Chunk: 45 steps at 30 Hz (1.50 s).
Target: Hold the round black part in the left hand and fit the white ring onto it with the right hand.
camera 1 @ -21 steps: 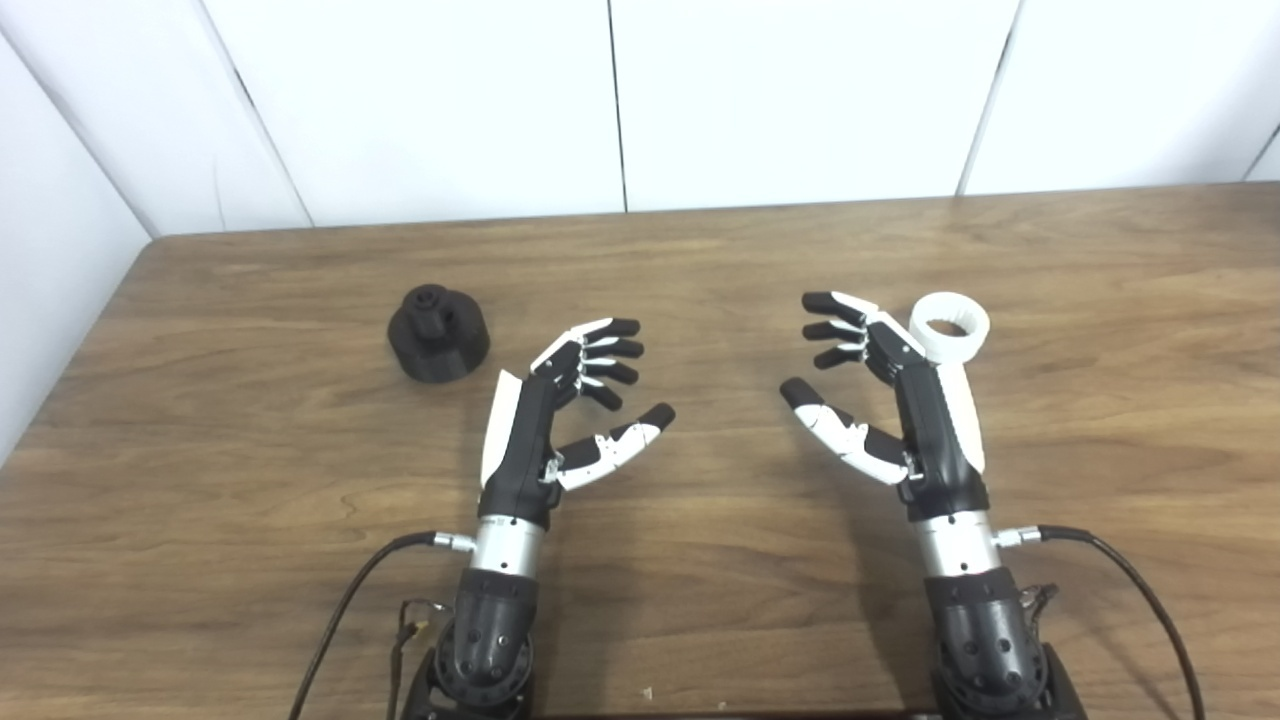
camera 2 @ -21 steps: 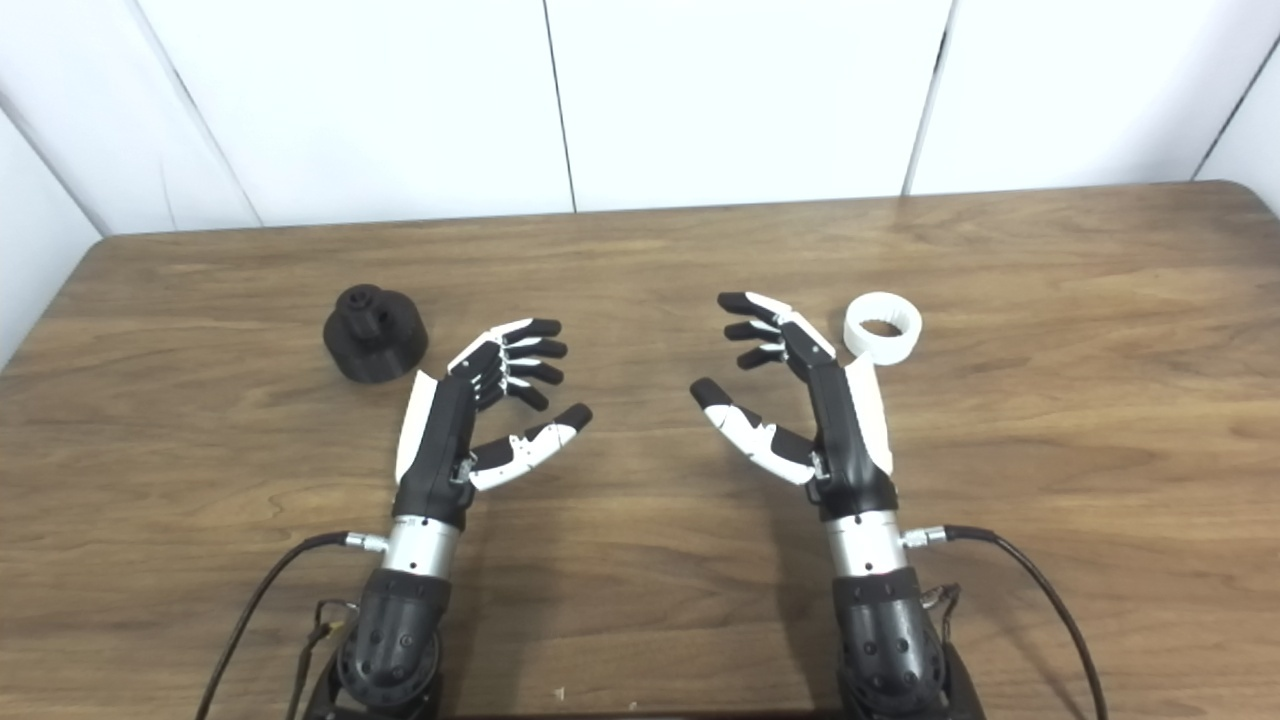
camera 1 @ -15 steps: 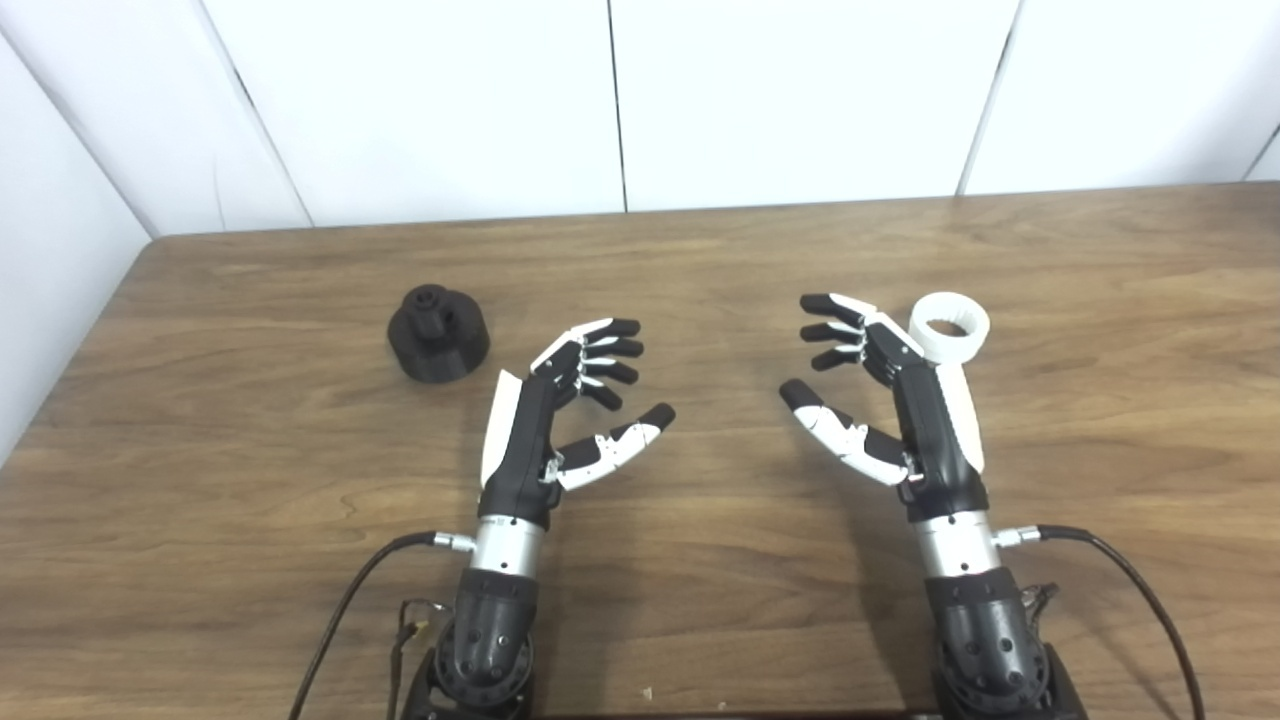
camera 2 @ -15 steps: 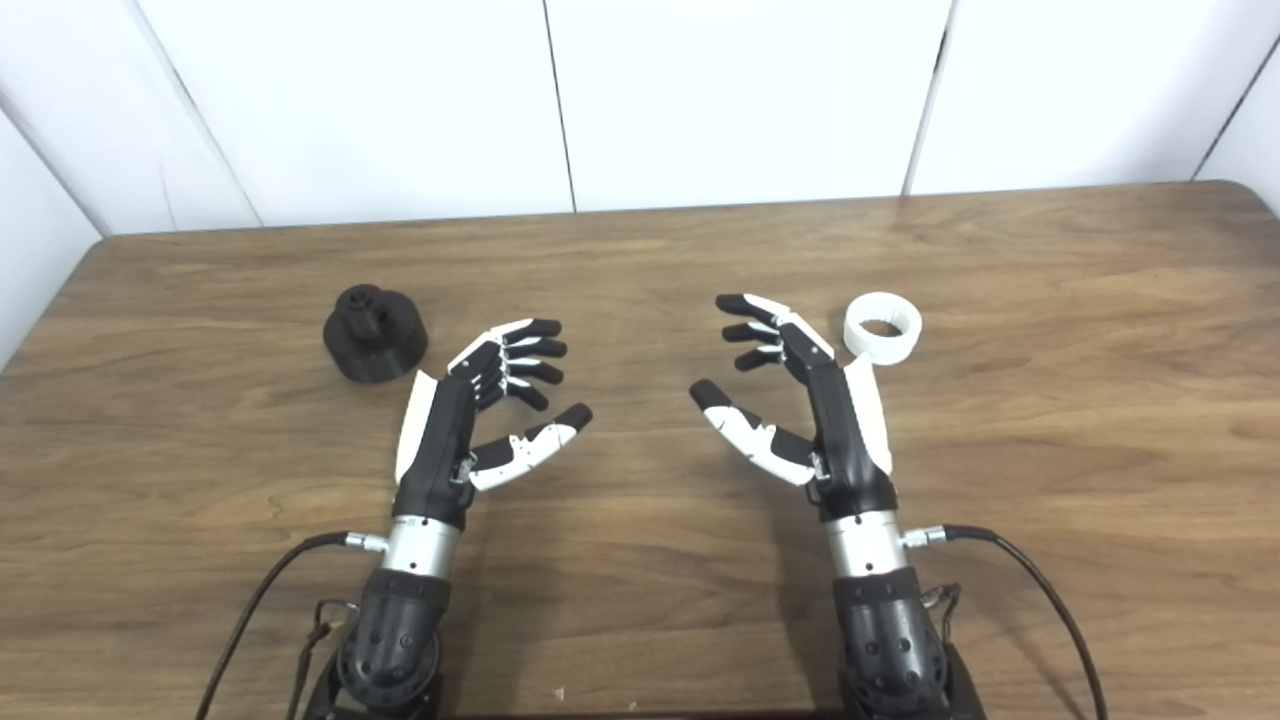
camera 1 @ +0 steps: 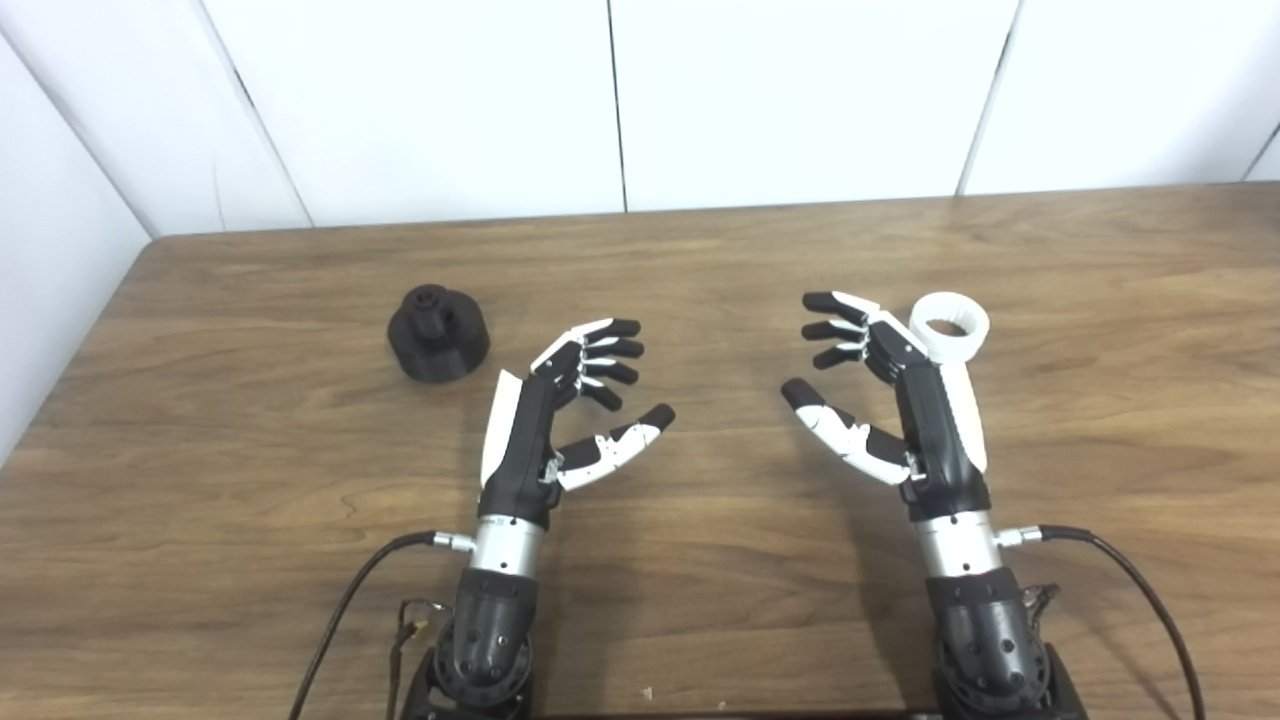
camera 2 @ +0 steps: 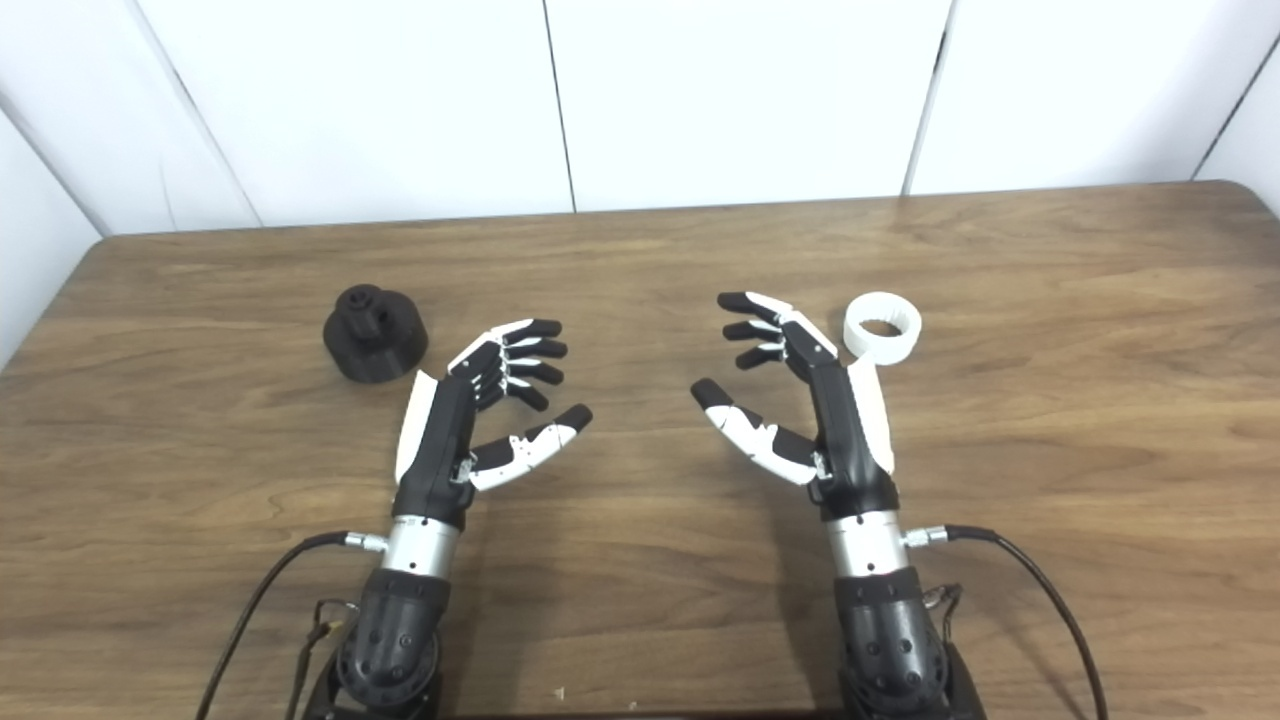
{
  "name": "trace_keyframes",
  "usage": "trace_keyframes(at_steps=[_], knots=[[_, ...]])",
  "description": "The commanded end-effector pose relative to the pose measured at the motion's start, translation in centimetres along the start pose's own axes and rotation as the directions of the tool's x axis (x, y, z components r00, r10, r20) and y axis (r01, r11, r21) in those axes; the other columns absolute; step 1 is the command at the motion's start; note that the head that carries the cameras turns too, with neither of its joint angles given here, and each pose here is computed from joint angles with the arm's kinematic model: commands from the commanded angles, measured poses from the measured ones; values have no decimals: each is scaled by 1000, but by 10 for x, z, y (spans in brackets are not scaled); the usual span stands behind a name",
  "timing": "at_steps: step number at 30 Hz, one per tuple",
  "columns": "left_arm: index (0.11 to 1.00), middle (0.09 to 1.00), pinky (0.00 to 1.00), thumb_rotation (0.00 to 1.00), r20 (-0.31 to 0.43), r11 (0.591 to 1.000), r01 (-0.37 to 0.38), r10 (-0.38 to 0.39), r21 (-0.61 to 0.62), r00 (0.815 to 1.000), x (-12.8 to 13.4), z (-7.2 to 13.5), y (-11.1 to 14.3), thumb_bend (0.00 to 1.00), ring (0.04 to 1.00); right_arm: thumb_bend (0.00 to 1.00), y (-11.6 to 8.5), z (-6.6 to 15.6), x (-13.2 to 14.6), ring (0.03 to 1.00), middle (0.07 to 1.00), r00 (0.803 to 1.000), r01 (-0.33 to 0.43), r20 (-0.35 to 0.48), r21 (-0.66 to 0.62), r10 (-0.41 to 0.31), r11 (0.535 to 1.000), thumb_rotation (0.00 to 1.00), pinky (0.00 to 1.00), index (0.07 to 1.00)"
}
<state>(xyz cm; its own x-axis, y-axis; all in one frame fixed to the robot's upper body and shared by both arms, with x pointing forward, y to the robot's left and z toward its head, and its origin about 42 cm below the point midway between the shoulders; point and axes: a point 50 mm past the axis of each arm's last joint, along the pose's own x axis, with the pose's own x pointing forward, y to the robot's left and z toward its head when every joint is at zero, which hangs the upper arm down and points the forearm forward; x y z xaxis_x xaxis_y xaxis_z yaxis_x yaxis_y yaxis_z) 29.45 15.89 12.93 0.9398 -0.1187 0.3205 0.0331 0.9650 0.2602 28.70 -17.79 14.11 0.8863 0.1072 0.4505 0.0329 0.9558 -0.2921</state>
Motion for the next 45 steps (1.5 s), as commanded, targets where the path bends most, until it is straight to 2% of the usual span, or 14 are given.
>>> trace_keyframes(at_steps=[1,5,14,27,31,34,39,45], knots=[[713,683,470,142,68,1000,-12,11,8,998,11,12,2,640,602,524,18,-17,-28,691,777,996,-27,-83,34,30,999,379,556,740],[714,683,468,125,55,1000,-4,4,-3,998,11,13,-8,639,601,534,9,-20,-32,682,768,996,-13,-89,6,13,1000,408,546,733],[726,692,479,166,31,1000,9,-9,28,999,10,10,-31,634,605,543,-13,-35,-39,695,785,994,-4,-105,38,8,999,414,564,746],[714,688,479,150,25,999,1,-2,52,1000,6,10,-27,634,606,561,-10,-34,-43,678,769,995,7,-102,46,-2,999,423,553,729],[720,693,487,166,49,992,4,-11,124,999,6,11,-22,614,610,564,-9,-34,-44,678,768,994,11,-105,50,-6,999,423,550,731],[710,685,491,214,100,965,-9,-18,261,995,8,14,-15,616,610,561,-9,-34,-45,679,769,994,14,-107,53,-9,998,416,548,731],[704,701,523,233,148,933,-73,22,352,989,14,25,2,656,635,563,-7,-34,-45,674,764,994,17,-110,47,-11,999,423,543,730],[675,705,534,267,179,865,-110,23,490,984,21,32,28,646,650,558,-7,-35,-46,670,762,994,17,-113,50,-11,999,417,534,729]])
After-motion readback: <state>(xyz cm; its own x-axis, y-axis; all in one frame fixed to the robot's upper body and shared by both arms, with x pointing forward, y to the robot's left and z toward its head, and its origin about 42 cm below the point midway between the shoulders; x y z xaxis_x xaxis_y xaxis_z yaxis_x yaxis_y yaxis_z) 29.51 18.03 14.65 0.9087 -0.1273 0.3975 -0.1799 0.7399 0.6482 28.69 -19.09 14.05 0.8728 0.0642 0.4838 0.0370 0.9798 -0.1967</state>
